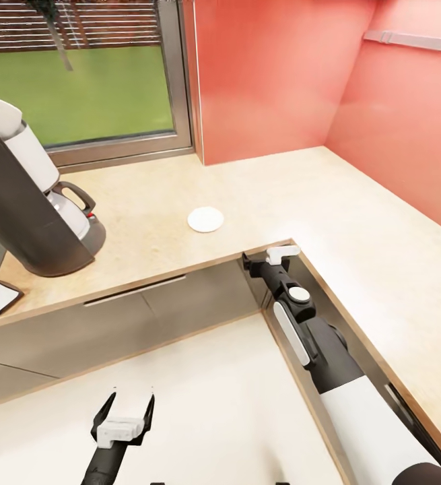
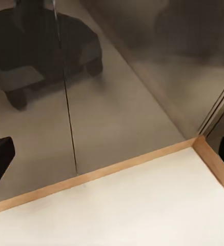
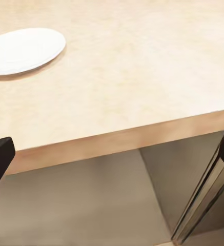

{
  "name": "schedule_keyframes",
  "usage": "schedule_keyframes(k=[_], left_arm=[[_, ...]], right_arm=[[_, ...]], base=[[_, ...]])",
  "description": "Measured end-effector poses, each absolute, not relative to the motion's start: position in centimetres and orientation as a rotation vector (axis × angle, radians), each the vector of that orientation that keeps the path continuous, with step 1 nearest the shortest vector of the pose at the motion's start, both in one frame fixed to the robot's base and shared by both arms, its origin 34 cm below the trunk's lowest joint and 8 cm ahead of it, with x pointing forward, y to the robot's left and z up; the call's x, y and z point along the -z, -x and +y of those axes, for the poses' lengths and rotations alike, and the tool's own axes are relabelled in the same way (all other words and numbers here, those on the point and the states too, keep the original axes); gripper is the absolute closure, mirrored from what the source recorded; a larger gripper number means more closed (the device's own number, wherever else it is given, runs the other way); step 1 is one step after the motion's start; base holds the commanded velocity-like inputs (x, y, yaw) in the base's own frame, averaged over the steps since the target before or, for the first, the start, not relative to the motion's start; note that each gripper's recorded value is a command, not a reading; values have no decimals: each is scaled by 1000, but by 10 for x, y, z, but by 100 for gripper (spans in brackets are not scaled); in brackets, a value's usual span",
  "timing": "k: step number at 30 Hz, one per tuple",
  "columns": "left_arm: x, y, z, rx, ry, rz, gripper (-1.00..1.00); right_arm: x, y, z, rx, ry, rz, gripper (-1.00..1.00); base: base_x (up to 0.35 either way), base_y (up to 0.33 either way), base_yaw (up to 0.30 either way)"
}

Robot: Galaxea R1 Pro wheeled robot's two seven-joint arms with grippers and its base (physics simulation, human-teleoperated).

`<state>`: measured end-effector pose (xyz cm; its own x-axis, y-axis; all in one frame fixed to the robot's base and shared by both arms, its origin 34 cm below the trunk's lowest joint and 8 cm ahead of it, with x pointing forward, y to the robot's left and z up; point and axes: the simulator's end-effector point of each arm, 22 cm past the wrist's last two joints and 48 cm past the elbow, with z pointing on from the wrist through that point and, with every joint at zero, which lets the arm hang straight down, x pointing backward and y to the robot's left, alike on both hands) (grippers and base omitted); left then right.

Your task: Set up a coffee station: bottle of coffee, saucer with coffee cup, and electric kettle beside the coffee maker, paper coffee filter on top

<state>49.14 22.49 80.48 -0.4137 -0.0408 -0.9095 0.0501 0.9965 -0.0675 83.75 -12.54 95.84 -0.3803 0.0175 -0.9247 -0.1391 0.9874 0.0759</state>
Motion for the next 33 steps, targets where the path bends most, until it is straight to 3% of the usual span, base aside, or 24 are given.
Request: schedule_keyframes(k=[13,33], left_arm=[[-833,-546,232,82,-10,1888,-100],[-854,-561,265,9,8,1858,-100]], right_arm=[[-974,-838,-125,-167,87,1933,-100],[-996,-838,-125,-165,90,1903,-100]], base=[[0,0,0],[0,0,-3]])
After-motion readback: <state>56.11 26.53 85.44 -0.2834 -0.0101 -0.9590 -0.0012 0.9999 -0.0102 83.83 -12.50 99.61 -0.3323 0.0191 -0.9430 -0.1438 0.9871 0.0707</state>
